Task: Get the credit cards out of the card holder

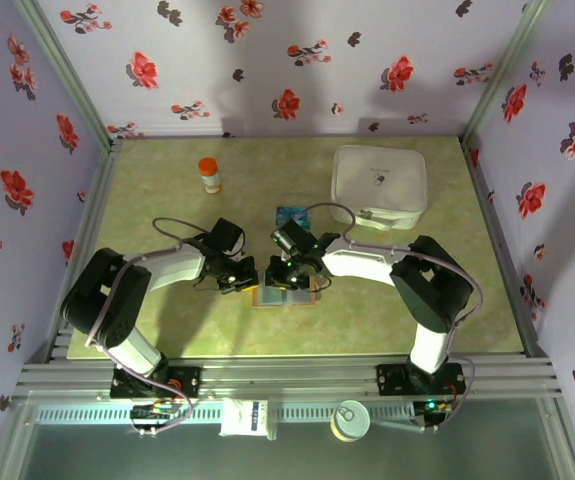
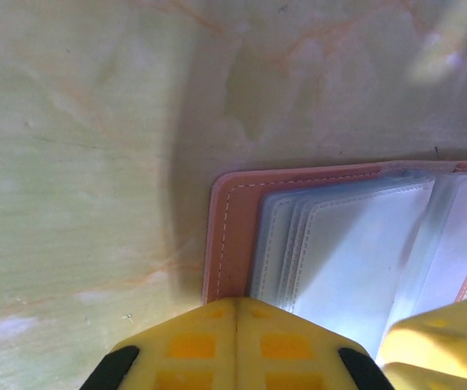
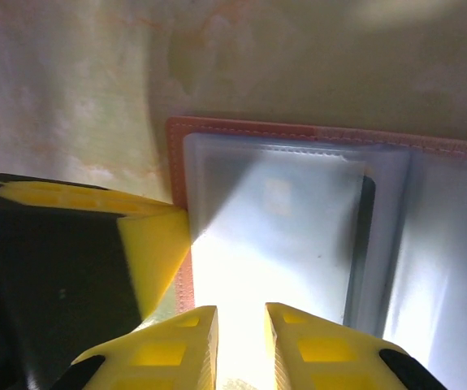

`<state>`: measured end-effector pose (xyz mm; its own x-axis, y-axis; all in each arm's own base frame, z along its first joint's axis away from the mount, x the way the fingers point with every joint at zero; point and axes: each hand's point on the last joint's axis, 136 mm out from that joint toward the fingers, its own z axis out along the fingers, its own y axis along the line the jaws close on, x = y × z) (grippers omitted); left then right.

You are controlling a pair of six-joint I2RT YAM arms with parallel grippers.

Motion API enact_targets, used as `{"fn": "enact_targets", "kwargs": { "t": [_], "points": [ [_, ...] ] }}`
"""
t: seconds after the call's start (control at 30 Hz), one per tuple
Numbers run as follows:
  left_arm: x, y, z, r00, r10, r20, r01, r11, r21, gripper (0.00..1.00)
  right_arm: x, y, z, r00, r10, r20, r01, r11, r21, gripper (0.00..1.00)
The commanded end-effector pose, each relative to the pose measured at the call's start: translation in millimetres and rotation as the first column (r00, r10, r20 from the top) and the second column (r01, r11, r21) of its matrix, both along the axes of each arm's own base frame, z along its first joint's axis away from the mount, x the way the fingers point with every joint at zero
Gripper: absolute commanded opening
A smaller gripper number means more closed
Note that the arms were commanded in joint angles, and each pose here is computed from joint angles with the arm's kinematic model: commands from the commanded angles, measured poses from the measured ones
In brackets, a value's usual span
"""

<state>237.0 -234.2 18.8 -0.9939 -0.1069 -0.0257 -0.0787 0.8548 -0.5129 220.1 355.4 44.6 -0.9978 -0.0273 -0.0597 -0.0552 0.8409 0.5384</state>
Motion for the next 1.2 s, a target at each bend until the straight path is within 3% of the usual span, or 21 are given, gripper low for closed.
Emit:
{"fn": "enact_targets", "kwargs": {
  "t": [0.0, 0.27, 0.6, 0.93, 1.17],
  "points": [
    [-7.6, 8.8, -12.5, 1.0, -0.011, -0.028, 0.013, 0.998, 0.062, 0.0, -4.8, 0.4, -11.0, 1.0, 0.005, -0.022, -0.005, 1.0, -0.011, 0.23],
    [-5.8, 7.5, -12.7, 0.999, -0.019, -0.03, 0.021, 0.998, 0.067, 0.0, -5.7, -19.4, -19.4, 1.0, 0.01, -0.005, -0.011, 0.993, -0.119, 0.23],
    [-4.3, 6.6, -12.9, 0.999, -0.021, -0.031, 0.023, 0.997, 0.069, 0.0, -4.2, -34.4, -11.7, 0.999, -0.003, 0.033, 0.007, 0.989, -0.146, 0.23],
    [-3.1, 6.4, -9.0, 0.999, -0.026, -0.025, 0.028, 0.997, 0.071, 0.0, -3.7, -40.6, -14.8, 0.999, -0.021, 0.025, 0.024, 0.991, -0.133, 0.22],
    [0.5, 7.0, 2.2, 1.0, -0.013, 0.006, 0.012, 0.998, 0.064, 0.0, 0.3, -40.5, -13.7, 0.997, -0.072, 0.014, 0.073, 0.996, -0.047, 0.2]
  ]
}}
